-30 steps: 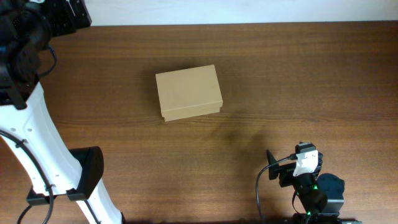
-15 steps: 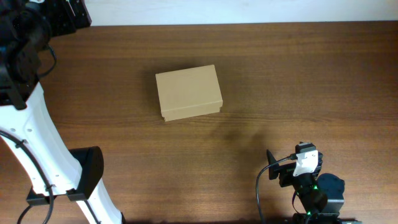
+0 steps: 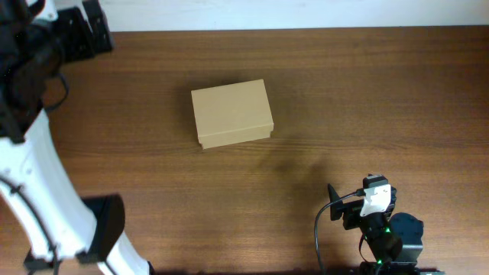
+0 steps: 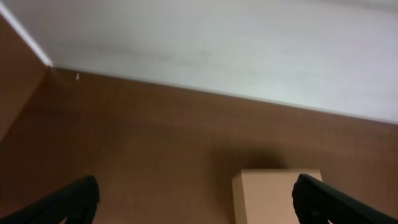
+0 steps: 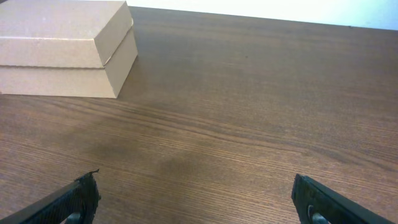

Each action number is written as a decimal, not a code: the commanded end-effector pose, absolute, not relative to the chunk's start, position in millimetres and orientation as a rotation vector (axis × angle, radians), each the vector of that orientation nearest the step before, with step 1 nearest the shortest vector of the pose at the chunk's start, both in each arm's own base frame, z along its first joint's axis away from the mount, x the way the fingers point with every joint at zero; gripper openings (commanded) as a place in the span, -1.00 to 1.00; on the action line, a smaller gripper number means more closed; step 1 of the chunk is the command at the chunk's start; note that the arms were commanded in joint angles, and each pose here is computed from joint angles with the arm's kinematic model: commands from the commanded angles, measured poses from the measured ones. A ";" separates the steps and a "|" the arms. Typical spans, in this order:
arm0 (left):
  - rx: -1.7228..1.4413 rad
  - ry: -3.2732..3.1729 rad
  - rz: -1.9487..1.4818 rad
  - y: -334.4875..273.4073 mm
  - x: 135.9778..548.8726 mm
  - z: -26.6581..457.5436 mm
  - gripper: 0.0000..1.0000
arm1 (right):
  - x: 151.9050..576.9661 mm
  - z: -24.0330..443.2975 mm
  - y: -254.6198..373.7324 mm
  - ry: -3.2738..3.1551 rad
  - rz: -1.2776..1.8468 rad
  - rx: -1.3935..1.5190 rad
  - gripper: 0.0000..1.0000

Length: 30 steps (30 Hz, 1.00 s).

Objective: Pack container

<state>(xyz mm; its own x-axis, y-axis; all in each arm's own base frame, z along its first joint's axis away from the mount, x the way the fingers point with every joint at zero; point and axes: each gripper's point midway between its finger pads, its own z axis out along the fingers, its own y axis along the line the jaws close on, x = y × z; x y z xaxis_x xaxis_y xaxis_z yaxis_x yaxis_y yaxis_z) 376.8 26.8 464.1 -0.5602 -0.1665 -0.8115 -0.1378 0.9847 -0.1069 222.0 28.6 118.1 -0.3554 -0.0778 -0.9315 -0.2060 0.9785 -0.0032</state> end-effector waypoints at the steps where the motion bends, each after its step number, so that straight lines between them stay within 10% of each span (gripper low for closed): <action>1: -0.219 2.177 -0.021 25.2 309.3 476.2 1.00 | 222.6 117.6 26.1 1.928 0.129 -0.187 0.98; 7: -0.238 2.196 0.013 25.6 248.5 441.8 1.00 | 222.6 117.6 26.1 1.928 0.129 -0.187 0.98; 30: -0.144 1.441 -0.037 16.7 246.1 317.9 1.00 | 222.6 117.6 26.1 1.928 0.129 -0.187 0.98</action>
